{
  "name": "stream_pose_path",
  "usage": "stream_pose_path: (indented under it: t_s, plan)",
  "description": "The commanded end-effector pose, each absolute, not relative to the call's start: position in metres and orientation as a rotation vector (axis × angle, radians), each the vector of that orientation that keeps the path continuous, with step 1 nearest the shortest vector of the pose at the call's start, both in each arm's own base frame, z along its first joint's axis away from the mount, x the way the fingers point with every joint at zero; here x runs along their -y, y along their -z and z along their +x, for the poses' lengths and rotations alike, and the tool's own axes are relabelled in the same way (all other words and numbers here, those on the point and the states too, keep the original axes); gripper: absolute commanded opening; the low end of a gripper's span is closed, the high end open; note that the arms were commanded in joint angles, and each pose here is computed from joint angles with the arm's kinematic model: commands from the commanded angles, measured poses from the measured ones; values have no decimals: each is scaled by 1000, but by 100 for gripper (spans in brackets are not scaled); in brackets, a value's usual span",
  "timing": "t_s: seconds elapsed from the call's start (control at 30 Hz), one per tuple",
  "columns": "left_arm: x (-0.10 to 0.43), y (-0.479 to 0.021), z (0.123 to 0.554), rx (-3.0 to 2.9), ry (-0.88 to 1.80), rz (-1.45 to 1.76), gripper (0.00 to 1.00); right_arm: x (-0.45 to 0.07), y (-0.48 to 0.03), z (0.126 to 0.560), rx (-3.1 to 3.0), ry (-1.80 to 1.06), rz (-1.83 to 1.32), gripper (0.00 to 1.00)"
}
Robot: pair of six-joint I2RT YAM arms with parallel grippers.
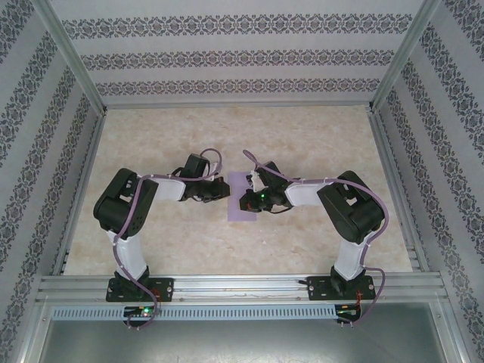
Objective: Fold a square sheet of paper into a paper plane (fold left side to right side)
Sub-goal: Fold the triangle a second time at the center of the table.
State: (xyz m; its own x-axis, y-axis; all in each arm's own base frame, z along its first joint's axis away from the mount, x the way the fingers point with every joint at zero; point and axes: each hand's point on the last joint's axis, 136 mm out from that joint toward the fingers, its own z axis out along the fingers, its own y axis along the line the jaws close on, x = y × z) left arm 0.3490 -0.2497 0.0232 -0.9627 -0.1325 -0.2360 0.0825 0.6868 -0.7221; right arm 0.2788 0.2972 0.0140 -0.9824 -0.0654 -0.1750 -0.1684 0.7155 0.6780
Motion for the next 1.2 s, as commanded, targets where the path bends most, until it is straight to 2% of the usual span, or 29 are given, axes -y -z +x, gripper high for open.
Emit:
stream_pose_path:
  t_s: [0.0,0.13,0.33,0.5,0.73,1.17]
  plan:
    - [254,-21,353,-2629,1117,-11,5,-264,34,260,-2963,-883,-120,0]
    - [244,-9,346,-2690,1016,-14,4,-273,19,266,-2925,-948,-132,1]
    - [239,0,336,-2724,968,-19,2,-291,-36,288,-2778,-1110,-157,16]
    - [236,2,332,-2728,960,-28,1,-279,-70,294,-2700,-1139,-136,25]
    - [235,2,332,-2726,957,-32,1,-243,-56,267,-2813,-1048,-77,33]
    - [236,4,332,-2723,959,-32,1,-242,-30,241,-2894,-1048,-12,37]
